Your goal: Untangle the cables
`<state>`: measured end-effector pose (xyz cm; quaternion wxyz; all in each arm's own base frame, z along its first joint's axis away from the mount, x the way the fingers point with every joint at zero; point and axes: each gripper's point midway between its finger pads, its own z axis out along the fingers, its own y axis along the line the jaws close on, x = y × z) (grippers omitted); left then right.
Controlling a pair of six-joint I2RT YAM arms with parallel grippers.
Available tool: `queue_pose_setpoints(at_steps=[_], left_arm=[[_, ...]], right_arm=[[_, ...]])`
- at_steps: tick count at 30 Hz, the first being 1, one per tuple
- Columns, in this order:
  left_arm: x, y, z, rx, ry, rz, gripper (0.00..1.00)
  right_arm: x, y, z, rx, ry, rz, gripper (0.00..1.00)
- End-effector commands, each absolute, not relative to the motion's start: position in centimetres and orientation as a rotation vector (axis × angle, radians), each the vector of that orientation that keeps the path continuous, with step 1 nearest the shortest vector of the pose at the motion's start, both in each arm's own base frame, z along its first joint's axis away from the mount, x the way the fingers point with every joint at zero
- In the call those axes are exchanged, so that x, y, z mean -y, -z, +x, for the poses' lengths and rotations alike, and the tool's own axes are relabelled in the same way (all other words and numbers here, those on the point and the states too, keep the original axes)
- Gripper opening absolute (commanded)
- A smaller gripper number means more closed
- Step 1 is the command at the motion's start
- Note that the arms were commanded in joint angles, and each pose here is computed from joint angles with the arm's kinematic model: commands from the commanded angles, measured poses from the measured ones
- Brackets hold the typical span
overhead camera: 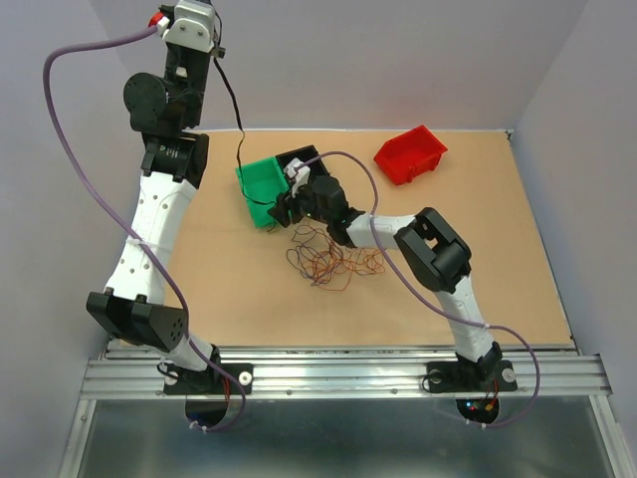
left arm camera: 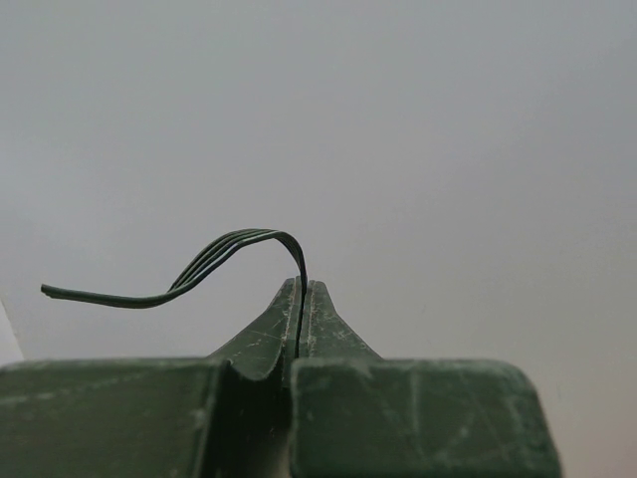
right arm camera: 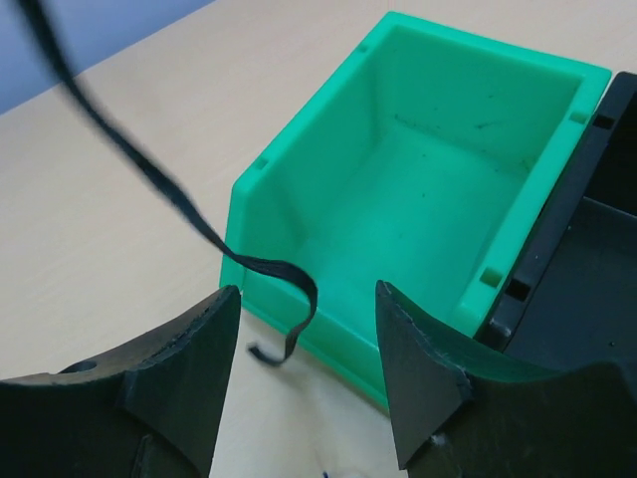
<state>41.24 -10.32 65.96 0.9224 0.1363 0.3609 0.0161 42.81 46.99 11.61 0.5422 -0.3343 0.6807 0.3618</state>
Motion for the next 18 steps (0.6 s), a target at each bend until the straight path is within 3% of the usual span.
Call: queue_pose_setpoints(at_steps=[1,5,7,8,10,11,18], left_arm=[[9.8,-68.8,38.0,-0.636,-0.018,0.26,0.0],[9.8,-69.0,37.9,-0.632,-0.016,0.256,0.0],[9.8,-69.0,37.9,-0.632,-0.016,0.256,0.0],[9.7,-69.1,37.9,-0.631,-0.015,0.254,0.0],[9.7,-69.1,37.9,-0.633,-0.016,0.252,0.0],[9.7,-69.0,38.0,-0.635,-0.016,0.252,0.0],[9.7,-68.7,38.3,-0.643,-0.027,0.255,0.0]], right_arm=[[-48.5,-14.3,44.8,-1.55,-0.867,-0.725,0.62],[-49.2,-14.1,45.5,-1.55,-0.879,-0.715,0.54],[-49.5,-14.1,45.5,-1.547,-0.887,-0.719,0.39],[-49.6,-14.2,45.6,-1.541,-0.892,-0.72,0.25],[-49.8,-14.6,45.7,-1.535,-0.898,-0.717,0.15],[-49.8,-15.1,45.8,-1.524,-0.899,-0.714,0.04],[-49.7,-17.2,47.0,-1.492,-0.858,-0.665,0.01]])
